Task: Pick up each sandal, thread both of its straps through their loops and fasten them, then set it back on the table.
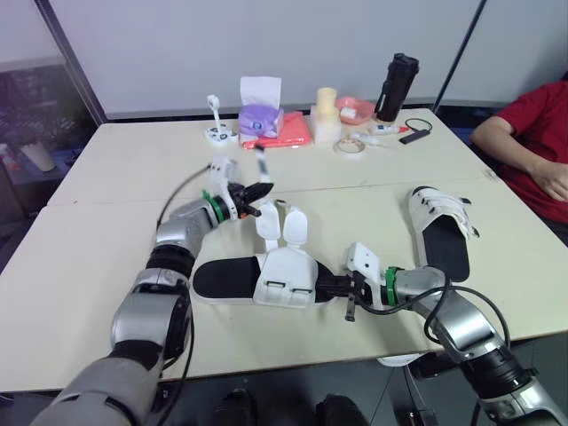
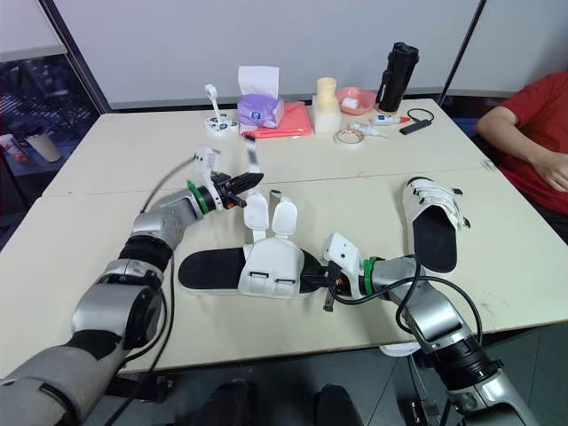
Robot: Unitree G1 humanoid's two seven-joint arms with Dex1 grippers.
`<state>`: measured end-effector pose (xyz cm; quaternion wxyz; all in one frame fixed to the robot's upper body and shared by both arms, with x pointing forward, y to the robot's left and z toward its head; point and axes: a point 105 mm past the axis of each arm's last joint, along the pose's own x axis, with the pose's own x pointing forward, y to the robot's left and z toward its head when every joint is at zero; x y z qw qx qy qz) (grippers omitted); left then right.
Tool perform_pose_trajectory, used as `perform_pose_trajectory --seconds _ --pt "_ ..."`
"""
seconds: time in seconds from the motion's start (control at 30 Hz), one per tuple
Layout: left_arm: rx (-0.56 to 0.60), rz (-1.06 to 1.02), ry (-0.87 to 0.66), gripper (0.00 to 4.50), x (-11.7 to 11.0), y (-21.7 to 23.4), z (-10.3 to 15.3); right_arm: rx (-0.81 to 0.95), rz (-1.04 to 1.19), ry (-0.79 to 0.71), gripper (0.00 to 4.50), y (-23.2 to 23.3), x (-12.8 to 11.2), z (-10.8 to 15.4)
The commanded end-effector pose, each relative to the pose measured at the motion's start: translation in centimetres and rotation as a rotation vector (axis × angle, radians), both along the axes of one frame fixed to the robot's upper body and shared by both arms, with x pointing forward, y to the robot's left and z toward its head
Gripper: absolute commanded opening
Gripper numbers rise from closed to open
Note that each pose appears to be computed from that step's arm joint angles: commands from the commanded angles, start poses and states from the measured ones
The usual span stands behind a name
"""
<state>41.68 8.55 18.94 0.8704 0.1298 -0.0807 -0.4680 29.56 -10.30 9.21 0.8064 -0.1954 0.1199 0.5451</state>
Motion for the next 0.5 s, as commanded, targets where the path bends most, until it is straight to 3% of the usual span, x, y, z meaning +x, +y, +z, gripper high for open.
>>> perform_pose_trajectory --seconds 0.03,0.17,0.33,0.5 --pt "0.392 -0.139 -0.459 0.04 -3.2 -0.1 -0.8 -0.043 -0.049 0.042 0.0 -1.1 0.3 -1.6" --pt "0.543 -0.175 -0.78 0.04 -4.7 1.3 -1.1 -0.038 -0.062 0.037 0.0 -1.2 0.6 -1.9" --pt "0.611 -0.234 -1.041 0.04 -6.2 1.3 -1.0 -0.036 -0.067 0.029 0.0 -1.1 0.7 -2.1" --pt "0.718 -0.316 -1.247 0.04 -6.8 0.9 -2.5 -0.037 -0.075 0.021 0.0 -1.2 0.9 -2.0"
